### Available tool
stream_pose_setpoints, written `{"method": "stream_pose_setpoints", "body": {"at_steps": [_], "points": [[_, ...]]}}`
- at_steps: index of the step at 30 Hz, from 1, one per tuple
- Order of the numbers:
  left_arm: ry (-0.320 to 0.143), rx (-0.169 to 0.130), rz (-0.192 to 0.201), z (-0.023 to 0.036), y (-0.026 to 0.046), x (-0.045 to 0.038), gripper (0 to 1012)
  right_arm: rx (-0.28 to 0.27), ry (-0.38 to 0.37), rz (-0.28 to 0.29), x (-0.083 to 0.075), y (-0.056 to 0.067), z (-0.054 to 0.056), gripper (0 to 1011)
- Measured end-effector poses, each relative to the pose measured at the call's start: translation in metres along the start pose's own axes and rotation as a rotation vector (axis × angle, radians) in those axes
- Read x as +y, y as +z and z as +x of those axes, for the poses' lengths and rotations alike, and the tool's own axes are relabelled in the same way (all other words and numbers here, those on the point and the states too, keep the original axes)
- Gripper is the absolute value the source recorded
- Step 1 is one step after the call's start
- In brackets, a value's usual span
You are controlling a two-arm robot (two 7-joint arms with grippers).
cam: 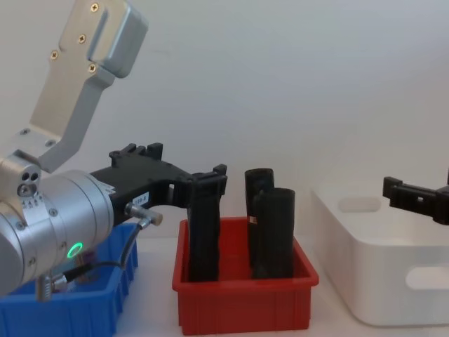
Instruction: Pick the cotton swabs from the blue box and place them into the white box.
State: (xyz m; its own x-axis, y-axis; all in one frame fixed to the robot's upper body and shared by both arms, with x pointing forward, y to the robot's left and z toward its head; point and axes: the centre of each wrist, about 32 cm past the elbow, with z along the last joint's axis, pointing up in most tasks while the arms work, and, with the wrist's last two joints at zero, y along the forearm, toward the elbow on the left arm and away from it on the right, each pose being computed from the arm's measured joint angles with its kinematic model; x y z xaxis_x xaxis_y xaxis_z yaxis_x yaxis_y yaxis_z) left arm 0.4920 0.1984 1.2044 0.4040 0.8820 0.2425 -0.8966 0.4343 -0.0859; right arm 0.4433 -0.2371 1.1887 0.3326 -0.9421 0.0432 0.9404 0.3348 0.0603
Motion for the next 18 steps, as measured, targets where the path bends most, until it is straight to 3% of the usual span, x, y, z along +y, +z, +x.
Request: {"method": "stream_pose_setpoints", "body": {"at_steps": [18], "points": [[0.0, 0.0, 0.0, 0.0, 0.0, 0.0, 1000, 0.0, 0.0, 0.0, 0.0, 0.0, 0.0, 1002]]}}
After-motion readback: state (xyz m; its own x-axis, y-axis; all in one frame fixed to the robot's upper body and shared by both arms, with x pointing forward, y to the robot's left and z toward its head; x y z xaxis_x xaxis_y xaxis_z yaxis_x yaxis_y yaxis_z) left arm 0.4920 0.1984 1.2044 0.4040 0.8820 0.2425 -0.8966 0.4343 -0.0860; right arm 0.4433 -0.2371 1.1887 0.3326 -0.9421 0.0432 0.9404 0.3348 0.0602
